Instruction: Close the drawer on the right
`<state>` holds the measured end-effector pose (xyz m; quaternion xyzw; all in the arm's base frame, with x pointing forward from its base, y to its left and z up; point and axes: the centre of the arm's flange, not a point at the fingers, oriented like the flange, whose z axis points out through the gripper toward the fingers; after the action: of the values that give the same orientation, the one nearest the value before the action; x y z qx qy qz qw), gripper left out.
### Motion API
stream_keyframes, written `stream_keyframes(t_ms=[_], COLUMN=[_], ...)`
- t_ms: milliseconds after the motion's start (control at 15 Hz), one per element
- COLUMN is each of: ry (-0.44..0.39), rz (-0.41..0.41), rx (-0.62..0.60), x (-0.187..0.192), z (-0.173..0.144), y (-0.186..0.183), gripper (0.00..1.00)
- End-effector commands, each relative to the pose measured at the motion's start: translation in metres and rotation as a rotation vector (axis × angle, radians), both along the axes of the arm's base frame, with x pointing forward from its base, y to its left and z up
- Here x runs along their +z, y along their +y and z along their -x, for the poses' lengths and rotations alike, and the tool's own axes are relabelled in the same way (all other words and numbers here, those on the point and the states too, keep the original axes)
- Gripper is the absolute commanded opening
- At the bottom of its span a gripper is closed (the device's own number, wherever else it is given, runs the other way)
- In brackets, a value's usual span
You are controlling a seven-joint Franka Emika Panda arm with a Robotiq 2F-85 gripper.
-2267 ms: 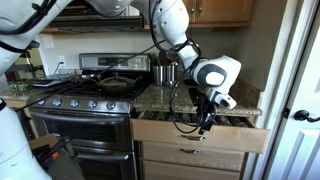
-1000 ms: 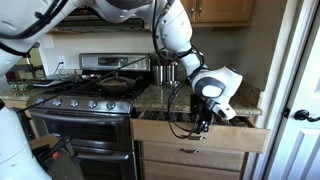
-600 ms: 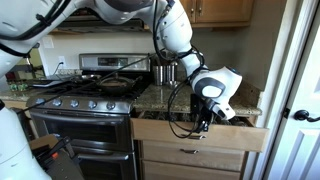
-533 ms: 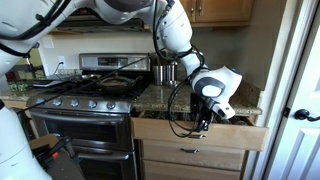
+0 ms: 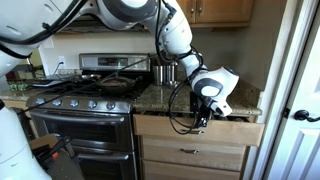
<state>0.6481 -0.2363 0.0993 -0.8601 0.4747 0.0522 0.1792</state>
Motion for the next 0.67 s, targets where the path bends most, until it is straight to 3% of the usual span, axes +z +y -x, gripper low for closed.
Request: stream_keyframes(t_ms=[0, 267, 533, 600], ry=[-0.051, -0.084, -0.072, -0.064], rz=[-0.037, -0.051, -0.043, -0.035], rx=[-0.015, -0.005, 0.014, 0.022], x=[0.004, 0.011, 0.028, 0.034], z=[-0.026, -0.029, -0.011, -0.004], y=[0.012, 0.016, 0.011, 0.008], gripper=[0.0, 0.0, 0.0, 0.25])
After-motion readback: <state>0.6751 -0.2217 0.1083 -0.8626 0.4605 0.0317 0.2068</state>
